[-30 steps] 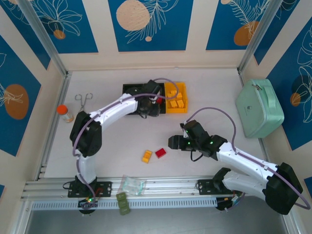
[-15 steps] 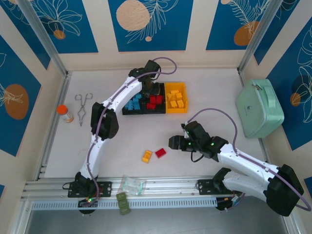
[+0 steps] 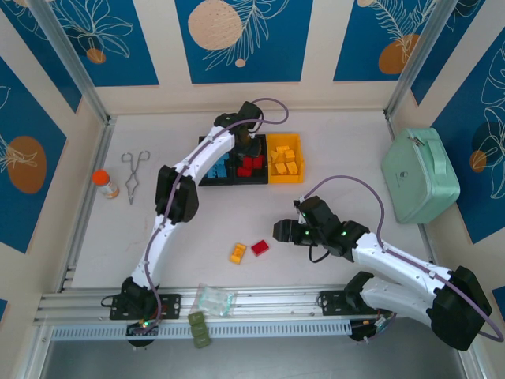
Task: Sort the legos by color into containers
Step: Place the lego in the container.
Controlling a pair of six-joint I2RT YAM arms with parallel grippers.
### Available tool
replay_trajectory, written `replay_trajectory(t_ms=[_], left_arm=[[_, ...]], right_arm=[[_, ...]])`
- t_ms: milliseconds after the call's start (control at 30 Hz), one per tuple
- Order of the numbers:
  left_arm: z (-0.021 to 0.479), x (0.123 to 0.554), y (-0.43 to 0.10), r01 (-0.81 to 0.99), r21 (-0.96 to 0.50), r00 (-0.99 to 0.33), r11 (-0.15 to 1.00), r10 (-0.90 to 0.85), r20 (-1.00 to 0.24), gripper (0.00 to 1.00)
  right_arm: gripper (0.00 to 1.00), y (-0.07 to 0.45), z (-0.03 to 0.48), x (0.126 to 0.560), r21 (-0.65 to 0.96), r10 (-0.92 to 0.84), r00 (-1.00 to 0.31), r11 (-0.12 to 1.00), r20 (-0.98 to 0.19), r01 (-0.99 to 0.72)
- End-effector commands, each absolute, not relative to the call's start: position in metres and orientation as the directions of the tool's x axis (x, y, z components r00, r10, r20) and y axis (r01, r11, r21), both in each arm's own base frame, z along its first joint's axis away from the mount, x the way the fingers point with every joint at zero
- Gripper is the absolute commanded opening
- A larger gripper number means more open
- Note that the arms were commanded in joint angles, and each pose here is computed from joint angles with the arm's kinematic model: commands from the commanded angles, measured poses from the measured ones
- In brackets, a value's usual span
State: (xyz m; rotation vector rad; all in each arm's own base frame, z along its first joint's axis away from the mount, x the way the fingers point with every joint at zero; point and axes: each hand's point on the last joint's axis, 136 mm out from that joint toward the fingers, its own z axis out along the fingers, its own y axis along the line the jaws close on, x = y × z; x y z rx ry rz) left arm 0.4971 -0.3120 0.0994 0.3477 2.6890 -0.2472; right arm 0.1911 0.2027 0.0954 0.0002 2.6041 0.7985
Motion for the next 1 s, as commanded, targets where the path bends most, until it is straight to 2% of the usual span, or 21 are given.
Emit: replay_trajectory(t_ms=[0,133,533,700,967], left_arm=[[0.100,0.500,-0.309,0.281,-0.110,-0.881,0.953,0.211,-0.424,0.44],[0.113,0.500,-0.307,0.279,-0.108,-0.874,0.954,0.205,-0.441,0.56],[0.177,0.468,-0.314,0.329,-0.168,-0.835,0.929,0.203,-0.511,0.56],[0.190,0.435,-0.305,0.349,-0.224,-0.830,0.910,0.189,-0.525,0.57],[0.169,0.350,-0.258,0.312,-0.324,-0.853,0.893,0.113,-0.509,0.58]], right_arm=[[0.65,0.198,0.093,0.191,0.530,0.136,-0.913,0.842,-0.385,-0.098],[0.65,0.199,0.094,0.191,0.531,0.134,-0.913,0.842,-0.384,-0.100],[0.65,0.202,0.098,0.188,0.514,0.116,-0.918,0.852,-0.378,-0.104],[0.66,0.205,0.095,0.186,0.478,0.086,-0.930,0.872,-0.357,-0.103],[0.70,0.227,0.088,0.182,0.386,-0.047,-0.943,0.905,-0.330,-0.180]])
